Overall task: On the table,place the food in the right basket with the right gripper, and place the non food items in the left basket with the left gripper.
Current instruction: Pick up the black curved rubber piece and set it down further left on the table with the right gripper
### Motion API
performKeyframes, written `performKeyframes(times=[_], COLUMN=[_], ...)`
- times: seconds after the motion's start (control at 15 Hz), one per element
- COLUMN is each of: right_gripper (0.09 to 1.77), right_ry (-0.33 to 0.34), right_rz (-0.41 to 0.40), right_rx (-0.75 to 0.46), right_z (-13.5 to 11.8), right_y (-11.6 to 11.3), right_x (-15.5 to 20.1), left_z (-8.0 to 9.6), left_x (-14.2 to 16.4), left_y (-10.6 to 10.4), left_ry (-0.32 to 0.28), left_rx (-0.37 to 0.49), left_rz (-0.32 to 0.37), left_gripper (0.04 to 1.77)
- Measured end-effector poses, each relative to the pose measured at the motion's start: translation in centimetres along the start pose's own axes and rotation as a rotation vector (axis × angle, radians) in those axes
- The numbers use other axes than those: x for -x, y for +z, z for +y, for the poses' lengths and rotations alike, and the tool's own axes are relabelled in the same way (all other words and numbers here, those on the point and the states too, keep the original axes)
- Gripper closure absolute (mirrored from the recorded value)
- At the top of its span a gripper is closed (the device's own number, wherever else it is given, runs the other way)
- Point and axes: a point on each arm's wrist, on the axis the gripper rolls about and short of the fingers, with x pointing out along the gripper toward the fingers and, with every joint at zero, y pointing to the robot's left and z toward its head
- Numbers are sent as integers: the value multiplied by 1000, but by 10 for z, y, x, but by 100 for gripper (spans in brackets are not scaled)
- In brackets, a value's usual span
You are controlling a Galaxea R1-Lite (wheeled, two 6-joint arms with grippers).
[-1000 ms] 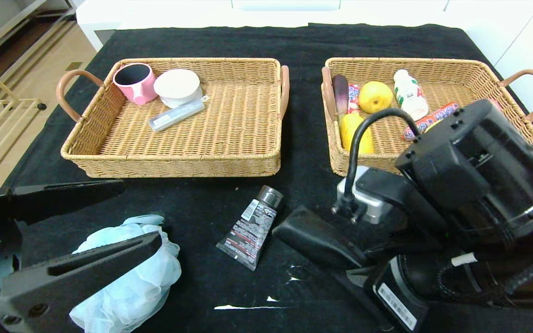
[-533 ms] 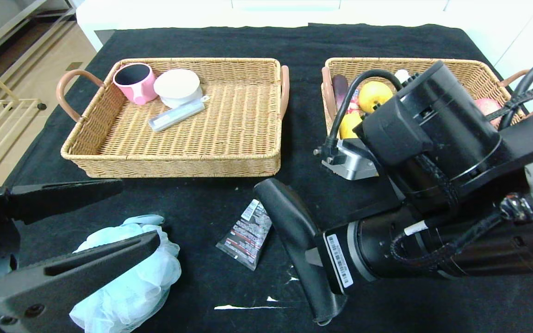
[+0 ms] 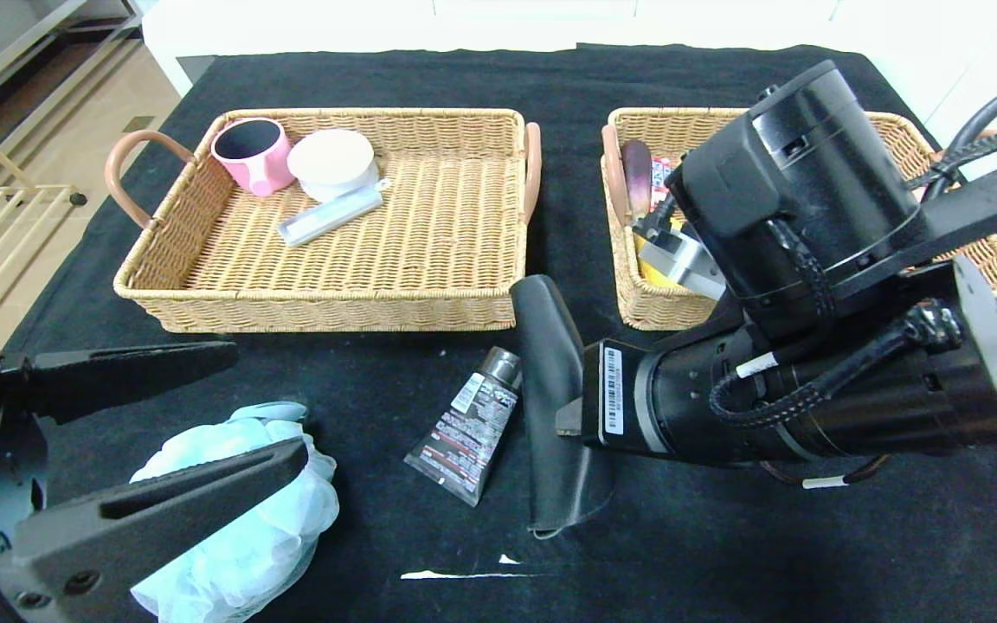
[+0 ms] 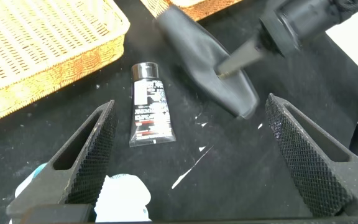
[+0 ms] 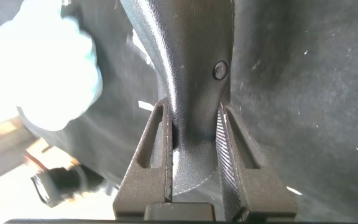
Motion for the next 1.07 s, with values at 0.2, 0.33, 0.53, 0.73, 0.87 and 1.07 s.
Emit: performKeyframes(times=[0.2,0.33,0.53,0.73,0.87,1.07], right_gripper=[136,136,137,137,117,85], right_ry=[-40,-60,-70,-66,-74,-84], right_rz=[-25,-31,-34,-39,-37,-36], right_rx=[-62,-92,-102,-119,-123,-124], right_z=[-5,-8,-10,-10,-12,-14], right_y=[5,7,8,9,10,10], right_x=[-10,-16,-21,-23,-25,-27], left_z=[0,0,0,0,0,0], left_x=[-1,-2,-2,-2,-2,-2], left_y=[-1,-1,-1,-1,-1,-1], left_ry=[0,-1,-1,-1,-1,-1], left_rx=[1,1,1,0,0,0], left_rz=[5,7,8,8,8,8], left_gripper=[9,9,9,9,9,9])
